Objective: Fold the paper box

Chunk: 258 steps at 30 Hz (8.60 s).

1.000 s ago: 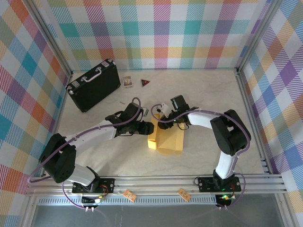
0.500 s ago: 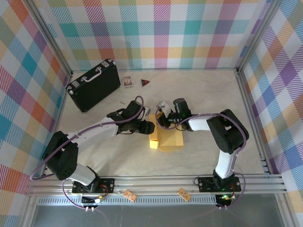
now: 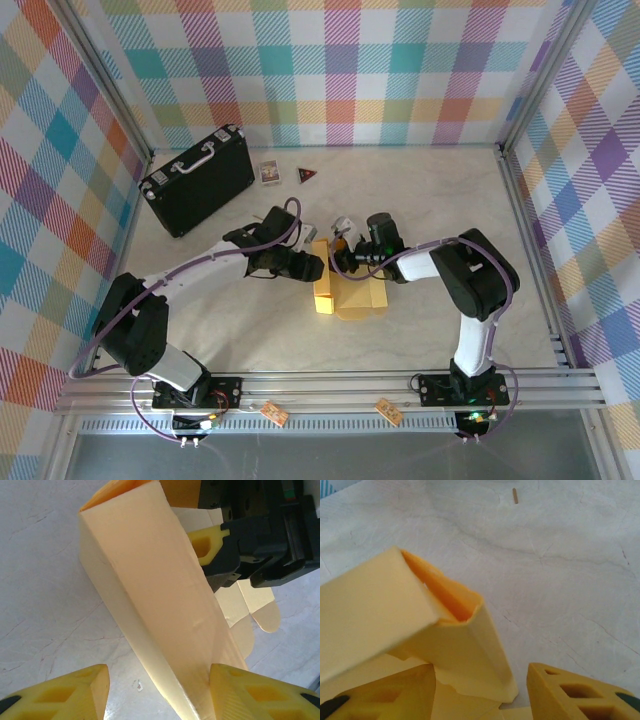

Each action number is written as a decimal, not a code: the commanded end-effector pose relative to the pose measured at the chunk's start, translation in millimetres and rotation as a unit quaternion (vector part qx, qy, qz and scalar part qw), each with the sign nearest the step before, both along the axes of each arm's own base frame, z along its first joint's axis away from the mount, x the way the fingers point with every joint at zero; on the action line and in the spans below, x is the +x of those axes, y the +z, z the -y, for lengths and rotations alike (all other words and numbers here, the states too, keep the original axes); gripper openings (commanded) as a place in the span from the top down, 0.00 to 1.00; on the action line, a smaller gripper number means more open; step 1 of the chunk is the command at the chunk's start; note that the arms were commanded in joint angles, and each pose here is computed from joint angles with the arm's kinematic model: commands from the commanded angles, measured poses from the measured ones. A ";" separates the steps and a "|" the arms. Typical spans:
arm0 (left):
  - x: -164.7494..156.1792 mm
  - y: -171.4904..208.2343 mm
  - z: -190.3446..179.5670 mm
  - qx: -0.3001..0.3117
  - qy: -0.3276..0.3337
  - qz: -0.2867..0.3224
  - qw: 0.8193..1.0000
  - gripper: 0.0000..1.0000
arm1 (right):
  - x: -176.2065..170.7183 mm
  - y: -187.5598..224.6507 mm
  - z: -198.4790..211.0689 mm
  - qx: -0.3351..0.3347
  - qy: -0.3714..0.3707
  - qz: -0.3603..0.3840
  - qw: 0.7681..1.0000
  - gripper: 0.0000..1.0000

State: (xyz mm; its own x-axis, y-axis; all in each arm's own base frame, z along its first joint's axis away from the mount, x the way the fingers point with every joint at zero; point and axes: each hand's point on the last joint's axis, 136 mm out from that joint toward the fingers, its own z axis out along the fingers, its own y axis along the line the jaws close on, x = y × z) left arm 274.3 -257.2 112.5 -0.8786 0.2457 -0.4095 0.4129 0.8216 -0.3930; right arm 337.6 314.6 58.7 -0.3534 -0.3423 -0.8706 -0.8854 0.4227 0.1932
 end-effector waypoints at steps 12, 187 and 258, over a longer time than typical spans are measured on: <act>-7.5 -7.4 -11.3 0.028 -0.009 -0.033 0.999 0.48 | -7.0 18.3 11.0 -0.110 0.097 0.036 0.989 0.46; 6.3 -46.9 -24.8 -0.035 0.060 -0.147 0.987 0.58 | 11.1 -1.0 -24.7 0.011 -0.174 0.044 0.984 0.76; 10.8 -40.8 -32.6 -0.038 0.070 -0.129 0.988 0.58 | -137.3 30.7 -63.5 0.082 -0.072 0.118 0.987 0.46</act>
